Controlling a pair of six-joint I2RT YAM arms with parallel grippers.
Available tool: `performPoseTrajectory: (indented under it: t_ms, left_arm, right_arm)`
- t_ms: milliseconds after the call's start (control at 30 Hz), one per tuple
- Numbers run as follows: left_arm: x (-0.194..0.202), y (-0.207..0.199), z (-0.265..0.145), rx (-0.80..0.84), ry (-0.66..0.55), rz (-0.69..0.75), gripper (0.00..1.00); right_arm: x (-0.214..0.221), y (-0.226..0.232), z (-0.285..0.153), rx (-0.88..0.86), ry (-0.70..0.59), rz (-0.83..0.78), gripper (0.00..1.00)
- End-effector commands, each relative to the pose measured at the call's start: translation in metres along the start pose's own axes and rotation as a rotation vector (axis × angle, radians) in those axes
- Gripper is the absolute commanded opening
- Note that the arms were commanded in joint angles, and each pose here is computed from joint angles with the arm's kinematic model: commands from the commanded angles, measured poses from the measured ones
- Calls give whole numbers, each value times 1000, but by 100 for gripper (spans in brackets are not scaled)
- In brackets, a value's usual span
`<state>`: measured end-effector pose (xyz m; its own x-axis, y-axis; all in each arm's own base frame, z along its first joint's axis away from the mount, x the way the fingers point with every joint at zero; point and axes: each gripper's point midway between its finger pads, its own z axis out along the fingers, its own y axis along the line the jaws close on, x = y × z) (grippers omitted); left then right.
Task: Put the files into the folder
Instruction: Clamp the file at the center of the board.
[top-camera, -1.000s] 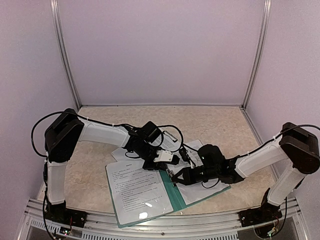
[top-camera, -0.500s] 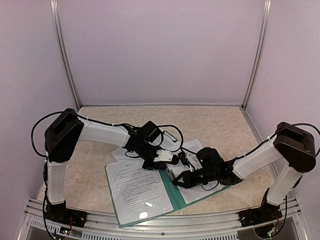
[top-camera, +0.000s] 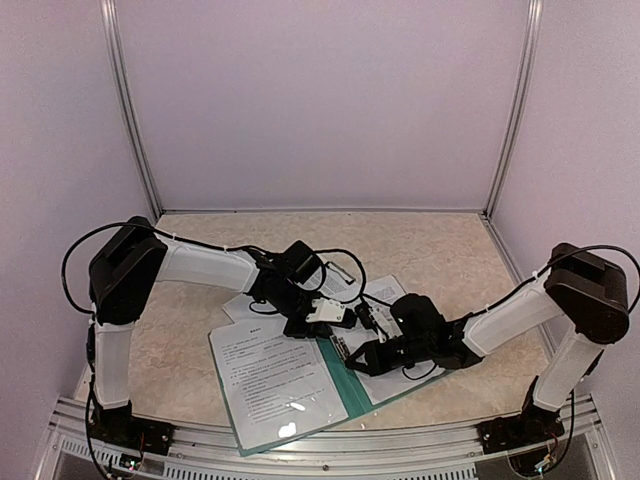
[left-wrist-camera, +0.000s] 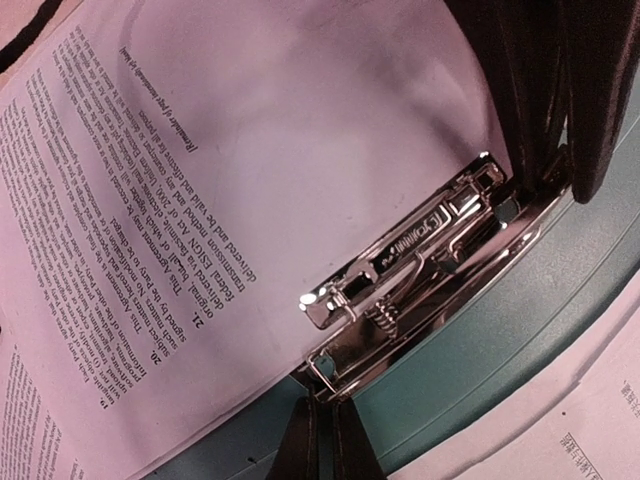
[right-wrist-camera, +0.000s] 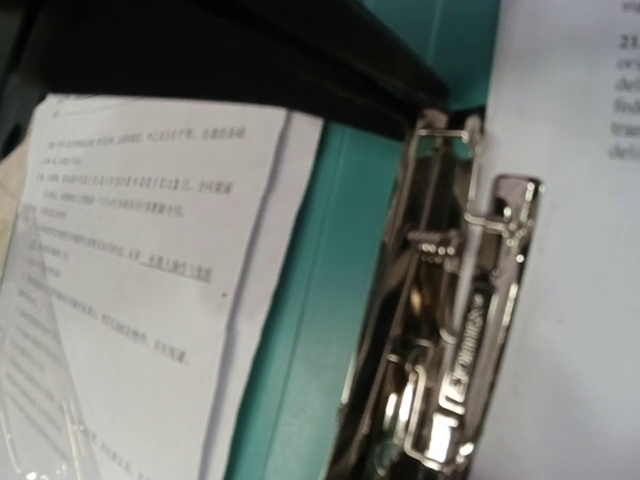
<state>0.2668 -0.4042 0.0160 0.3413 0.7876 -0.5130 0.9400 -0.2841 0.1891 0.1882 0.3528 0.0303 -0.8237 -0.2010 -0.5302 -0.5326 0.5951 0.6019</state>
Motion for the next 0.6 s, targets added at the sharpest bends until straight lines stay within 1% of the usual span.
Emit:
performPoseTrajectory:
  t_ms: [0,567]
  left_arm:
    - [40,-50,30,162,122,-83,0]
    - [37,-55,32,175,110,-79,0]
  right_arm:
    - [60,-60,3,233,199,30,0]
    - [74,-74,6,281,244,26,0]
